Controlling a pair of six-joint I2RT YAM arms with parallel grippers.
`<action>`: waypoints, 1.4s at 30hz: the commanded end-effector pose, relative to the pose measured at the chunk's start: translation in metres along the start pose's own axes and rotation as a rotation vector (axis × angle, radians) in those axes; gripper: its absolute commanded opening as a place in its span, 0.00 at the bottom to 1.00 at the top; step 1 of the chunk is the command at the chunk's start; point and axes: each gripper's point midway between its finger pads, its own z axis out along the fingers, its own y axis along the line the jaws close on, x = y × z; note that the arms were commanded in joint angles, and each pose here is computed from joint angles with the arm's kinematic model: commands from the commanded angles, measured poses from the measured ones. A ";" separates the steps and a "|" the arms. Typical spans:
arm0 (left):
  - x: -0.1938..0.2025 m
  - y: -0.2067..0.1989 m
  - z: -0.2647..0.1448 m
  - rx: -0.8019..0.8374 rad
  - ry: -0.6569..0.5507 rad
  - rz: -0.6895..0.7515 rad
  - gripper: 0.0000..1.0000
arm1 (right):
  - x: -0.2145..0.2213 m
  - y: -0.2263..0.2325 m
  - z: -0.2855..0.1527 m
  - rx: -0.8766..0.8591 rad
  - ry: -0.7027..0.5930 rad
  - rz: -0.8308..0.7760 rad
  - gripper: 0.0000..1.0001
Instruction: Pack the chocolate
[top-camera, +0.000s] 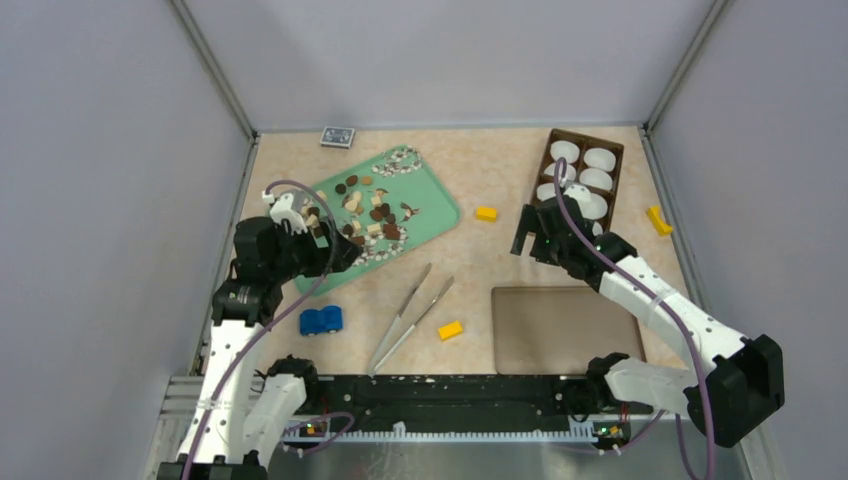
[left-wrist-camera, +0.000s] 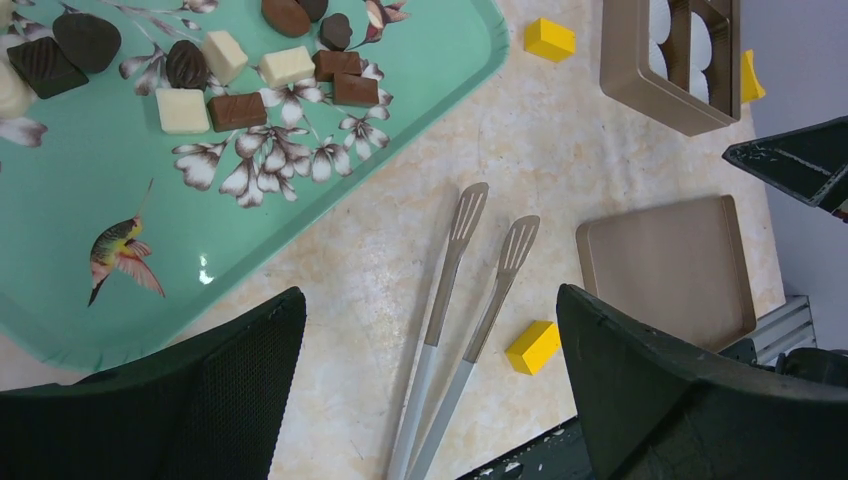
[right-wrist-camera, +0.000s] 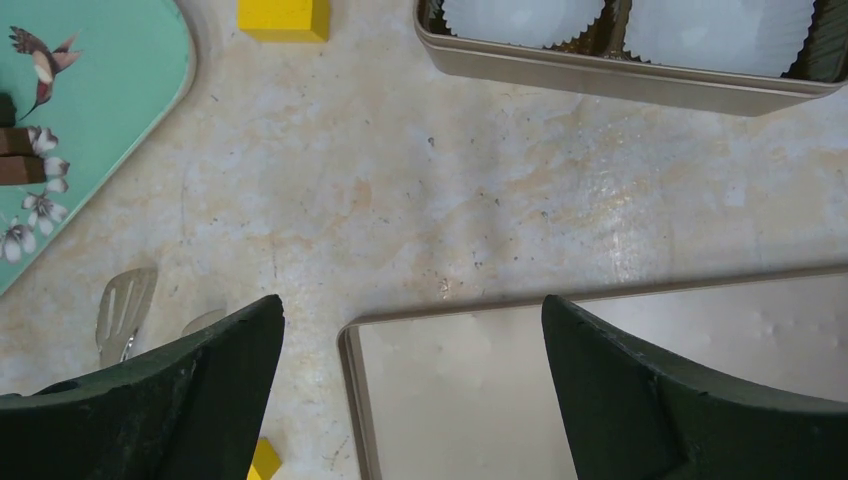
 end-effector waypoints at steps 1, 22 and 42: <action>-0.008 -0.006 -0.005 0.025 -0.042 0.054 0.99 | -0.016 0.011 -0.003 -0.064 -0.059 0.023 0.98; 0.088 -0.036 0.026 0.032 0.302 0.046 0.92 | -0.006 0.021 -0.007 -0.147 -0.053 0.091 0.98; 0.166 -0.011 0.111 -0.335 0.399 0.197 0.53 | 0.008 0.010 -0.006 -0.112 -0.022 0.103 0.98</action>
